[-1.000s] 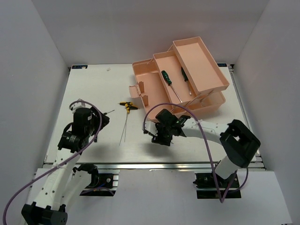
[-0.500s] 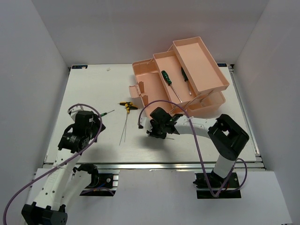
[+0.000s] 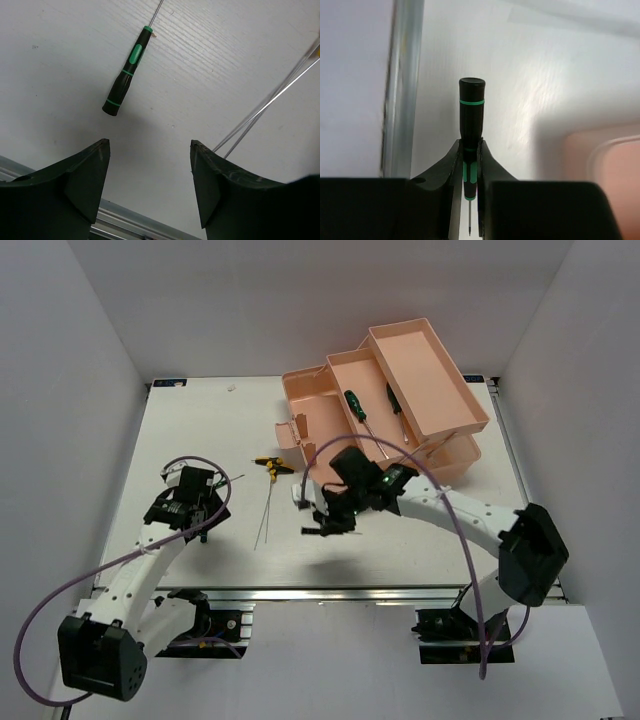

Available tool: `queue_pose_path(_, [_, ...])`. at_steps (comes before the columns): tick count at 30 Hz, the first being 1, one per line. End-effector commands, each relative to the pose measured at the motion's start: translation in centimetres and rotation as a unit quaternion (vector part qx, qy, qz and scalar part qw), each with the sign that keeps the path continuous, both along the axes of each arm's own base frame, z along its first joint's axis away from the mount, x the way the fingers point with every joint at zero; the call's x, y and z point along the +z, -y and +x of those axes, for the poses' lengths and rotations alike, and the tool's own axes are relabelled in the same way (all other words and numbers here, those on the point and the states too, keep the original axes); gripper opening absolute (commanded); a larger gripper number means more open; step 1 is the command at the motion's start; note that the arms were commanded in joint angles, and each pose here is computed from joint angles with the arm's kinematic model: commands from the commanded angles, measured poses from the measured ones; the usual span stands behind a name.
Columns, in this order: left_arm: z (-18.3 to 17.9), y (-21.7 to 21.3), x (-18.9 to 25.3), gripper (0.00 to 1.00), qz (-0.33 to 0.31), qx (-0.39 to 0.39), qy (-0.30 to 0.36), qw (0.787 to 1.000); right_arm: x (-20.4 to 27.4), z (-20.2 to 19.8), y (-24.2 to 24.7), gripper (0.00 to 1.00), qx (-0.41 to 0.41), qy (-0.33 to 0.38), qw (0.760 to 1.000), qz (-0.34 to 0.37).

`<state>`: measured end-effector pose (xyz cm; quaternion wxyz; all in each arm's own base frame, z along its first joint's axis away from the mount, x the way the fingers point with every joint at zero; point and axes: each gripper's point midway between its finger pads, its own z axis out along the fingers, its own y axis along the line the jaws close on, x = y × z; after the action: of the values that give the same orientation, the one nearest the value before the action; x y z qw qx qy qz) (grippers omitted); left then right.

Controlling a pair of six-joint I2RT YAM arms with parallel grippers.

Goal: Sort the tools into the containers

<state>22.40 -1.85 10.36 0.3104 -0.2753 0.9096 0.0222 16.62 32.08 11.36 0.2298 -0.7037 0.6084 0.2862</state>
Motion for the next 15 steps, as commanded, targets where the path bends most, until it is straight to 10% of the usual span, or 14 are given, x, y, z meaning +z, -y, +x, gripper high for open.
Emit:
queue_pose_path(1, [0.9, 0.4, -0.4, 0.75, 0.0, -0.015, -0.002, 1.0, 10.0, 0.5, -3.6, 0.0, 0.002, -0.02, 0.991, 0.129])
queue_pose_path(8, [1.5, 0.3, -2.4, 0.77, 0.02, -0.033, -0.039, 0.998, 17.0, 16.4, -3.9, 0.0, -0.321, -0.068, 0.925, 0.193])
queue_pose_path(15, [2.1, -0.5, -3.3, 0.77, 0.05, -0.044, -0.057, 0.996, 12.8, 27.7, 1.2, 0.0, -0.544, 0.034, 0.83, 0.119])
